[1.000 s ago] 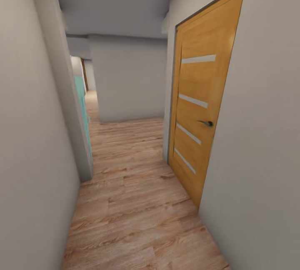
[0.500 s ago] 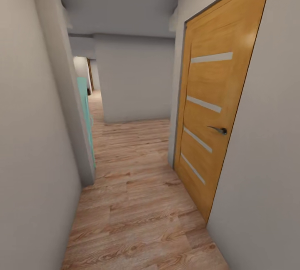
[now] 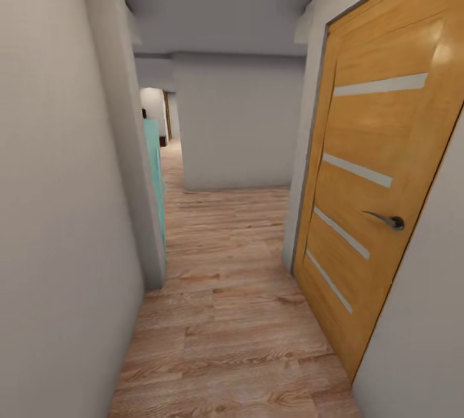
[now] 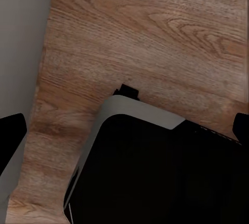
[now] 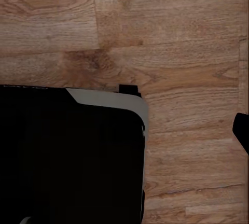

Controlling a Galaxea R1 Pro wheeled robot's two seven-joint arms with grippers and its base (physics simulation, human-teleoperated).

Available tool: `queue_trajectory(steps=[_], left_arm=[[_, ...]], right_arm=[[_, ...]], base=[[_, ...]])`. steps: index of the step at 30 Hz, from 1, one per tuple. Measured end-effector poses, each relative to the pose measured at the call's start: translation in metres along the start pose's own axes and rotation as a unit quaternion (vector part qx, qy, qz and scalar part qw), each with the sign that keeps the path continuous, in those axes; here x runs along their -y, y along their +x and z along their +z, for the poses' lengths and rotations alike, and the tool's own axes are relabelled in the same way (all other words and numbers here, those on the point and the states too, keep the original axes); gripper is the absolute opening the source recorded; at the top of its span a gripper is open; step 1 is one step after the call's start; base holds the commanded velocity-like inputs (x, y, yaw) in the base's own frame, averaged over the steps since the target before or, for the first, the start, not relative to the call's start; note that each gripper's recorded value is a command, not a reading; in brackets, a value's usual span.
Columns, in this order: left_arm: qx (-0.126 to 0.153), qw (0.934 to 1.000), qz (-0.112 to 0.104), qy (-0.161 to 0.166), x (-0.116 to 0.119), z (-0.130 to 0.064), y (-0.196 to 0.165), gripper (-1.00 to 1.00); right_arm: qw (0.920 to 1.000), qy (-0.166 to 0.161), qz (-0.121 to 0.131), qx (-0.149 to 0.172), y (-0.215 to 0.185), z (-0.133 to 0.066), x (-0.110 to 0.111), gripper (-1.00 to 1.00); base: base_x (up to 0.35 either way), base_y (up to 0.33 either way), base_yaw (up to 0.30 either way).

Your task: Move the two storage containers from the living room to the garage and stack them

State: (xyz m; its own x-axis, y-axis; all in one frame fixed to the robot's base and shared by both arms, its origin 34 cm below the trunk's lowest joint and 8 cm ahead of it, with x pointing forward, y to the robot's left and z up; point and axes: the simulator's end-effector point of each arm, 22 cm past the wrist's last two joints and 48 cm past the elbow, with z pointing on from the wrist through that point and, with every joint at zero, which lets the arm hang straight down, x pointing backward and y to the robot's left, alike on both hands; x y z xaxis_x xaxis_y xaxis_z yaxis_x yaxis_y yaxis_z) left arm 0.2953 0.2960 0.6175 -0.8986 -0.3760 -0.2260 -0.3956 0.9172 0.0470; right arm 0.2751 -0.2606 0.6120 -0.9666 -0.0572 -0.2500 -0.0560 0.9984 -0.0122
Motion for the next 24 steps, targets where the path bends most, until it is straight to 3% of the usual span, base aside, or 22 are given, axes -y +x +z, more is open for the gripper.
queue_trajectory(steps=[24], left_arm=[[0.0,1.0,0.0,-0.001,-0.0015,0.0001,-0.0003,1.0]], right_arm=[[1.0,0.0,-0.001,-0.004,0.0019,0.0,0.0007,1.0]], base=[[0.306,-0.117,0.004]])
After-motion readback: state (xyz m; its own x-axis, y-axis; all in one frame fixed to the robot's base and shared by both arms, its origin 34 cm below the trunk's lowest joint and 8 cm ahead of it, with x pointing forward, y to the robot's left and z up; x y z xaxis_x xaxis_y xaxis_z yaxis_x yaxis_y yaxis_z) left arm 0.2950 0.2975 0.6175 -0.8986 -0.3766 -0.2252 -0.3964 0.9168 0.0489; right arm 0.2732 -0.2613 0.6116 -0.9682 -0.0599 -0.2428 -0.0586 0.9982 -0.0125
